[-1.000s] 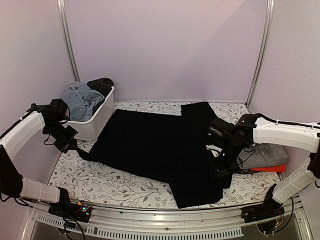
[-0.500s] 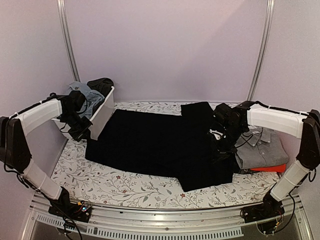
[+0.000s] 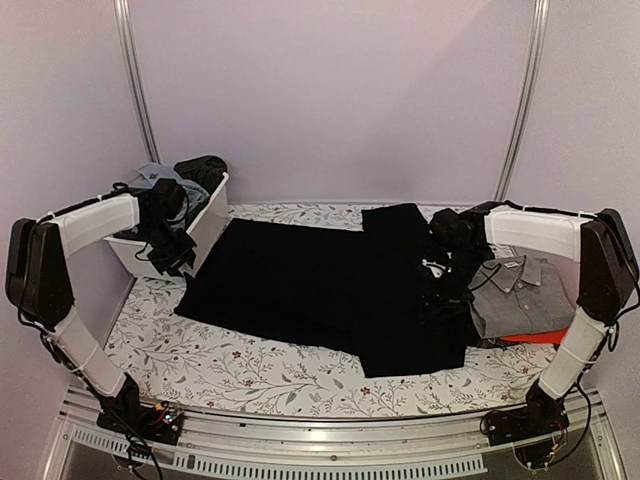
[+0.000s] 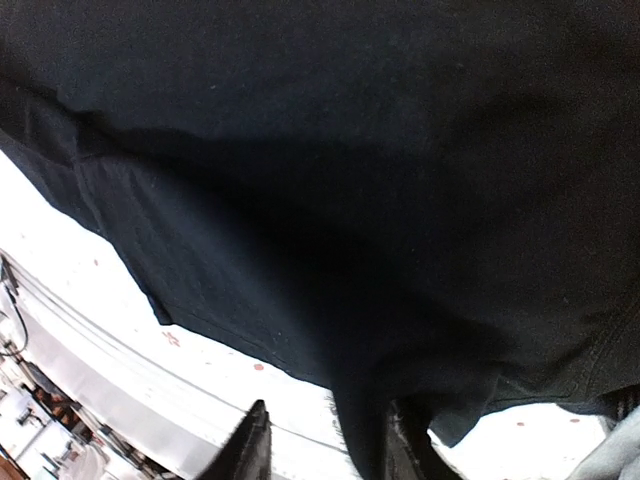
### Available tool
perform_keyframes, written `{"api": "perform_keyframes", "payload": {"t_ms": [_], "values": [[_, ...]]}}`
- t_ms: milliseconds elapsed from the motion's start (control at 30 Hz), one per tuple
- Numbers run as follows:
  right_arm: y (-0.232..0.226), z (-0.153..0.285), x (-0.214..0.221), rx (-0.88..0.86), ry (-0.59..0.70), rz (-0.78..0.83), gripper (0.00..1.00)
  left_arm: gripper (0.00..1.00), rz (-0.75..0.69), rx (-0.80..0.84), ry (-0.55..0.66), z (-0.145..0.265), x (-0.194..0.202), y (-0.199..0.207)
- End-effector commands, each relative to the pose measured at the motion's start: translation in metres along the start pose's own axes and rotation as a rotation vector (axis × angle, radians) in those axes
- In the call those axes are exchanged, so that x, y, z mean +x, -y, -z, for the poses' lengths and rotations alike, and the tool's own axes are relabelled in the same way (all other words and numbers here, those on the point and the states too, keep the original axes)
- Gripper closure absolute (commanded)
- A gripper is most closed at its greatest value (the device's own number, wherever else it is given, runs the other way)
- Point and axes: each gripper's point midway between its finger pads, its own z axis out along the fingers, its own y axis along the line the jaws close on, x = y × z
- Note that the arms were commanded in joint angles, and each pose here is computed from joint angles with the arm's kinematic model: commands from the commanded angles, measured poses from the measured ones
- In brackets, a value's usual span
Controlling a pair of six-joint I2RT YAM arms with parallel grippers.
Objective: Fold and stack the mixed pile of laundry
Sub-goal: Fold the flattened T-shirt at the center of the board.
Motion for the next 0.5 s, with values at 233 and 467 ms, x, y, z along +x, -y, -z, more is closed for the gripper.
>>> {"api": "perform_keyframes", "payload": {"t_ms": [233, 467], "values": [[-0.029, 0.044, 0.001, -0.125, 0.134, 0.026, 0.39, 0.09, -0.463, 0.216, 0.166, 0.046, -0.002, 0.055], [-0.049, 0.026, 0.054, -0.211, 0.048, 0.028, 0.41, 0.0, -0.95, 0.743, 0.047, 0.082, 0.123, 0.121]]}}
